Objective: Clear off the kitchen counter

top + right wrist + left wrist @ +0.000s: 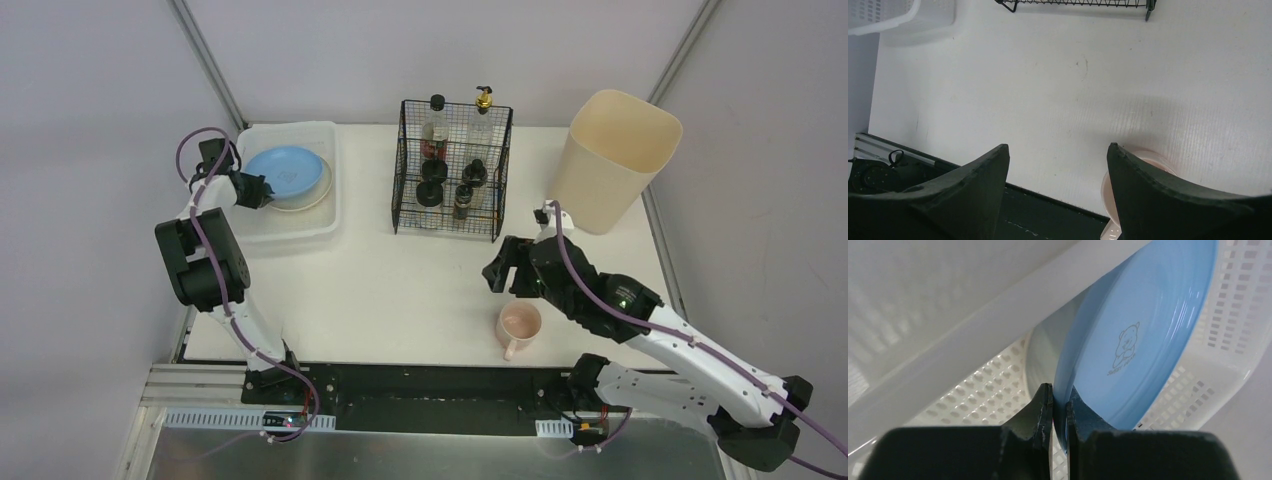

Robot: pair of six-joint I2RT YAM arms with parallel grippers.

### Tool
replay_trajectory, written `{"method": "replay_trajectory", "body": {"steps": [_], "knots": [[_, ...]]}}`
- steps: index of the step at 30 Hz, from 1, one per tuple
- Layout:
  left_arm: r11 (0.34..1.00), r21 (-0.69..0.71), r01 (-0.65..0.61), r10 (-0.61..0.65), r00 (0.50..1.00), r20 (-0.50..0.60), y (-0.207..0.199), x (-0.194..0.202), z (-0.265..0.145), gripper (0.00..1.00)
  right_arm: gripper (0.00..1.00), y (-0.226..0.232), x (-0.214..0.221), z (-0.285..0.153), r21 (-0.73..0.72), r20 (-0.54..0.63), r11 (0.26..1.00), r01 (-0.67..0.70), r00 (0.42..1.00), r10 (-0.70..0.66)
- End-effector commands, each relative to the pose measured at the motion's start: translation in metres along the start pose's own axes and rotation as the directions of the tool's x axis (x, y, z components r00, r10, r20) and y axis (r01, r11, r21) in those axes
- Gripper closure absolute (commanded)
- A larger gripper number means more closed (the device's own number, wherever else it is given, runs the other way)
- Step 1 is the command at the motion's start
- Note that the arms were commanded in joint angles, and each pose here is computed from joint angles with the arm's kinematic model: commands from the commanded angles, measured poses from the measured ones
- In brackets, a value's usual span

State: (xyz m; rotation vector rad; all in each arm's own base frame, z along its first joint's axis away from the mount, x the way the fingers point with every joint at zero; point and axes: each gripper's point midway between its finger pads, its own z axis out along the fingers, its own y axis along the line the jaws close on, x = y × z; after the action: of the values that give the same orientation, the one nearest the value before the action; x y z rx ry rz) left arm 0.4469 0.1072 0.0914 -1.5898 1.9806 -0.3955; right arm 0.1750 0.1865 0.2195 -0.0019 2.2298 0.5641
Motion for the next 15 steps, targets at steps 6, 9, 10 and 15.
{"method": "replay_trajectory", "body": {"steps": [6,9,10,15], "knots": [[0.998,0.054,0.011,-0.011,1.000,0.005,-0.025,-0.015,0.014,0.81,0.25,0.008,0.006,0.012,-0.017,-0.019,0.999,-0.028,0.999,0.028],[0.999,0.042,0.008,-0.007,1.000,-0.018,-0.019,-0.008,0.020,0.65,0.25,0.009,0.006,0.013,-0.017,-0.023,1.000,-0.027,0.999,0.026],[0.999,0.038,0.004,-0.003,1.000,-0.023,-0.017,-0.006,0.021,0.60,0.25,0.009,0.006,0.013,-0.017,-0.024,0.999,-0.029,0.999,0.028],[0.999,0.053,-0.007,0.010,0.998,-0.055,-0.015,0.002,0.023,0.42,0.25,0.010,0.008,0.015,-0.020,-0.030,0.999,-0.030,0.999,0.029]]}}
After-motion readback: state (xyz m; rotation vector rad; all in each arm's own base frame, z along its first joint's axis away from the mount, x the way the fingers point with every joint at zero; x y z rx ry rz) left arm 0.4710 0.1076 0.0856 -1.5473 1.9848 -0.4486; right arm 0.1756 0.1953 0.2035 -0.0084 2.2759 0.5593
